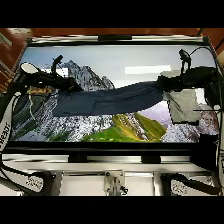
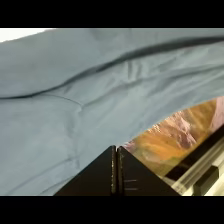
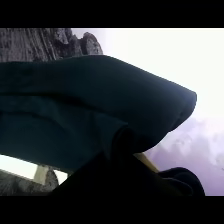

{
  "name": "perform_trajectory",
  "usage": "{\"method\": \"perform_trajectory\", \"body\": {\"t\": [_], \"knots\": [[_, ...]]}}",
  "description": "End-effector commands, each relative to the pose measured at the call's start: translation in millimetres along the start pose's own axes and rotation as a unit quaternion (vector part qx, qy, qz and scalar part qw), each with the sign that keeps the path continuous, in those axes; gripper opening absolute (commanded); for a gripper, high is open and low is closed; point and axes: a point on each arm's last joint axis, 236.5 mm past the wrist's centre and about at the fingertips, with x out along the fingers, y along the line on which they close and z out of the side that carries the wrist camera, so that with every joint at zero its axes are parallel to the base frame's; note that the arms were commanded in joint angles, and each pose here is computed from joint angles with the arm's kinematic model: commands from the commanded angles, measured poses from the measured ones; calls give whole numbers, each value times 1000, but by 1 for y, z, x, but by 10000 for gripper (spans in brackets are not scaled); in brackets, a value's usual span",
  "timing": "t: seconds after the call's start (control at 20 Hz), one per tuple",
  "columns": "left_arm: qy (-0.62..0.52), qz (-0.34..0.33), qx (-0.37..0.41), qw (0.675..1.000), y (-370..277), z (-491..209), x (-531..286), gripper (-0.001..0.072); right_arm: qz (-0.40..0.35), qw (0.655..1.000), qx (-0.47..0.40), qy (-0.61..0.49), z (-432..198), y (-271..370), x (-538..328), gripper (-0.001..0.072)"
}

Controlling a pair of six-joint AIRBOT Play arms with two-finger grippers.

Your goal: Fold the shirts.

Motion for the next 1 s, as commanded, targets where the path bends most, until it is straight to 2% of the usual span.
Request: {"method": "perform_trajectory", "body": {"t": [0.0, 0.2, 0.35, 0.55, 0.95], "knots": [[21, -9, 16, 1000, -28, -13, 29, 30, 14, 1000, 10, -2, -8, 27, -41, 67], [60, -17, 25, 998, -51, -47, 68, 31, 23, 999, 35, -1, -20, 50, -77, 68], [77, -17, 60, 995, -69, -73, 102, 30, 28, 999, 31, -16, -24, 63, -101, 68], [40, -25, 77, 996, -103, -68, 129, 31, 32, 999, 35, -9, -37, 74, -120, 68], [8, -74, -1, 997, -153, -87, 212, 31, 53, 997, 49, -39, -43, 99, -155, 68]]}}
